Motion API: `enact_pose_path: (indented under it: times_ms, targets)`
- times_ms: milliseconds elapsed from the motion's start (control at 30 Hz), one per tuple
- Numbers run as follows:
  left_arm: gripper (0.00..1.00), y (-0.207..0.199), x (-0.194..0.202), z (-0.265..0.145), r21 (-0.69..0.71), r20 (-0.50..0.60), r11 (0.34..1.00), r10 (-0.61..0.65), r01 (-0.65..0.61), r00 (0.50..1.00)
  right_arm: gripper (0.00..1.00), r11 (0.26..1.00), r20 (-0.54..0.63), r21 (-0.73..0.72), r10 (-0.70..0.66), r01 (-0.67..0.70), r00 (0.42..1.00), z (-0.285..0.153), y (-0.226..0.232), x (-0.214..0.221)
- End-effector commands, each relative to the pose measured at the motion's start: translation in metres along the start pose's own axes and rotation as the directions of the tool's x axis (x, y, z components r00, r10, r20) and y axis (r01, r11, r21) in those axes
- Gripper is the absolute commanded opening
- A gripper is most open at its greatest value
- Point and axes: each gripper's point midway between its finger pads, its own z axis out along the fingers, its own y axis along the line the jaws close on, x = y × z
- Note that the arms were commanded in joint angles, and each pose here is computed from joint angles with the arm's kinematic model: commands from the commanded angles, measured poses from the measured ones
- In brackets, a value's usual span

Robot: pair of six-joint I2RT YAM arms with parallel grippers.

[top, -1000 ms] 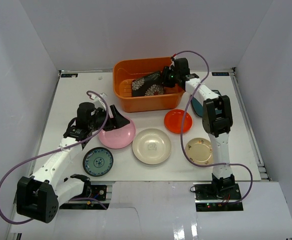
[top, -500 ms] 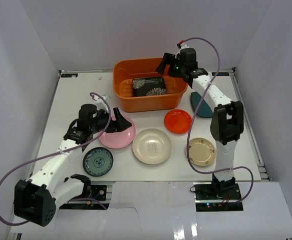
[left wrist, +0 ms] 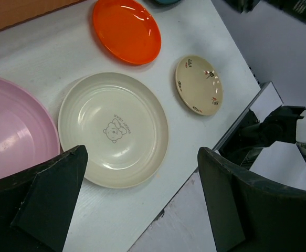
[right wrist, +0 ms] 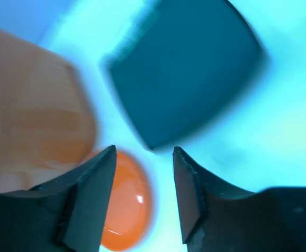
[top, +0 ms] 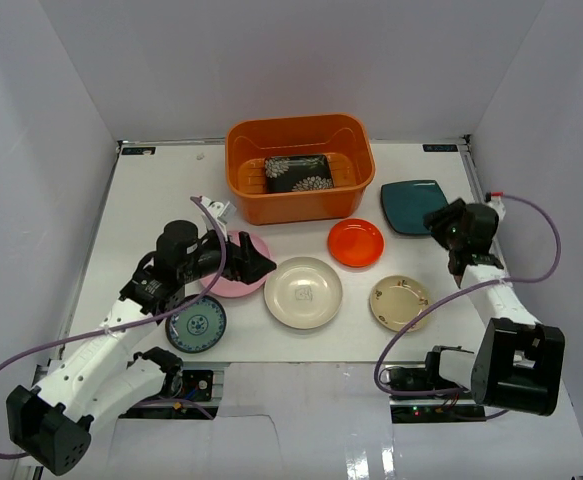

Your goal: Place the plates into the plastic bin on the countertop

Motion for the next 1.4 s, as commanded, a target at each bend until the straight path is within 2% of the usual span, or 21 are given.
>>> enact_pose_path:
  times_ms: [0,100,233,300,367,500,600,767,867,900,1000,1067,1167,1233,1267,1333,1367]
  targets:
    - [0.97,-0.013,-0.008,-0.005,0.013,0.019,0.998,0.065,-0.066,0.998,0.57,0.987,0.009,0.025,0.158,-0.158,0.987,-0.003,-0.04,0.02]
    - [0.97,-0.02,-0.006,-0.006,0.025,0.016,0.996,0.084,-0.085,0.996,0.72,0.978,-0.028,0.029,0.209,-0.209,0.977,0.0,-0.058,0.044]
    - [0.97,-0.021,-0.008,-0.008,0.013,0.028,0.995,0.101,-0.101,0.994,0.74,0.96,-0.035,0.052,0.278,-0.276,0.96,0.015,-0.072,0.06]
    - [0.98,-0.02,-0.008,-0.009,0.007,0.032,0.995,0.104,-0.104,0.994,0.74,0.93,-0.066,0.093,0.363,-0.357,0.929,0.024,-0.084,0.08]
    - [0.98,-0.019,-0.008,-0.009,-0.001,0.033,0.994,0.105,-0.105,0.994,0.73,0.902,-0.043,0.025,0.432,-0.431,0.901,0.033,-0.075,0.077]
    - [0.97,-0.015,-0.007,-0.006,-0.013,0.029,0.994,0.107,-0.107,0.994,0.67,0.858,-0.018,0.055,0.513,-0.511,0.858,0.06,-0.086,0.087]
    - [0.97,-0.012,-0.007,-0.004,-0.028,0.028,0.994,0.106,-0.105,0.994,0.6,0.837,-0.02,0.043,0.547,-0.546,0.837,0.076,-0.081,0.092]
    - [0.95,-0.007,-0.015,-0.006,-0.063,0.071,0.992,0.117,-0.113,0.991,0.55,0.809,0.044,-0.014,0.587,-0.587,0.808,0.093,-0.073,0.085]
    - [0.95,-0.002,-0.015,-0.004,-0.079,0.076,0.991,0.118,-0.112,0.99,0.37,0.783,0.071,-0.017,0.621,-0.622,0.78,0.099,-0.079,0.085]
    - [0.95,-0.001,-0.015,-0.004,-0.083,0.077,0.99,0.117,-0.111,0.99,0.25,0.777,0.088,-0.064,0.629,-0.626,0.772,0.097,-0.073,0.076]
    - [0.94,0.004,-0.015,-0.003,-0.099,0.075,0.989,0.113,-0.105,0.991,0.08,0.777,0.116,-0.117,0.629,-0.618,0.769,0.089,-0.066,0.062]
    - [0.94,0.005,-0.016,-0.002,-0.105,0.076,0.989,0.112,-0.104,0.991,0.08,0.795,0.133,-0.143,0.606,-0.59,0.784,0.083,-0.061,0.05]
    - [0.94,0.007,-0.016,-0.003,-0.112,0.081,0.989,0.11,-0.101,0.991,0.08,0.813,0.185,-0.257,0.572,-0.523,0.799,0.059,-0.033,0.007]
    - [0.94,0.007,-0.018,-0.004,-0.116,0.09,0.988,0.112,-0.102,0.99,0.08,0.834,0.215,-0.279,0.538,-0.477,0.815,0.048,-0.024,-0.01]
    - [0.94,0.007,-0.02,-0.005,-0.121,0.097,0.988,0.113,-0.101,0.989,0.08,0.857,0.274,-0.323,0.491,-0.402,0.827,0.034,-0.007,-0.036]
    - [0.94,0.006,-0.024,-0.008,-0.125,0.114,0.987,0.118,-0.103,0.987,0.08,0.886,0.306,-0.299,0.441,-0.355,0.844,0.023,0.0,-0.049]
    - [0.94,0.006,-0.025,-0.009,-0.128,0.122,0.987,0.117,-0.101,0.986,0.08,0.888,0.371,-0.346,0.425,-0.302,0.826,0.002,0.018,-0.076]
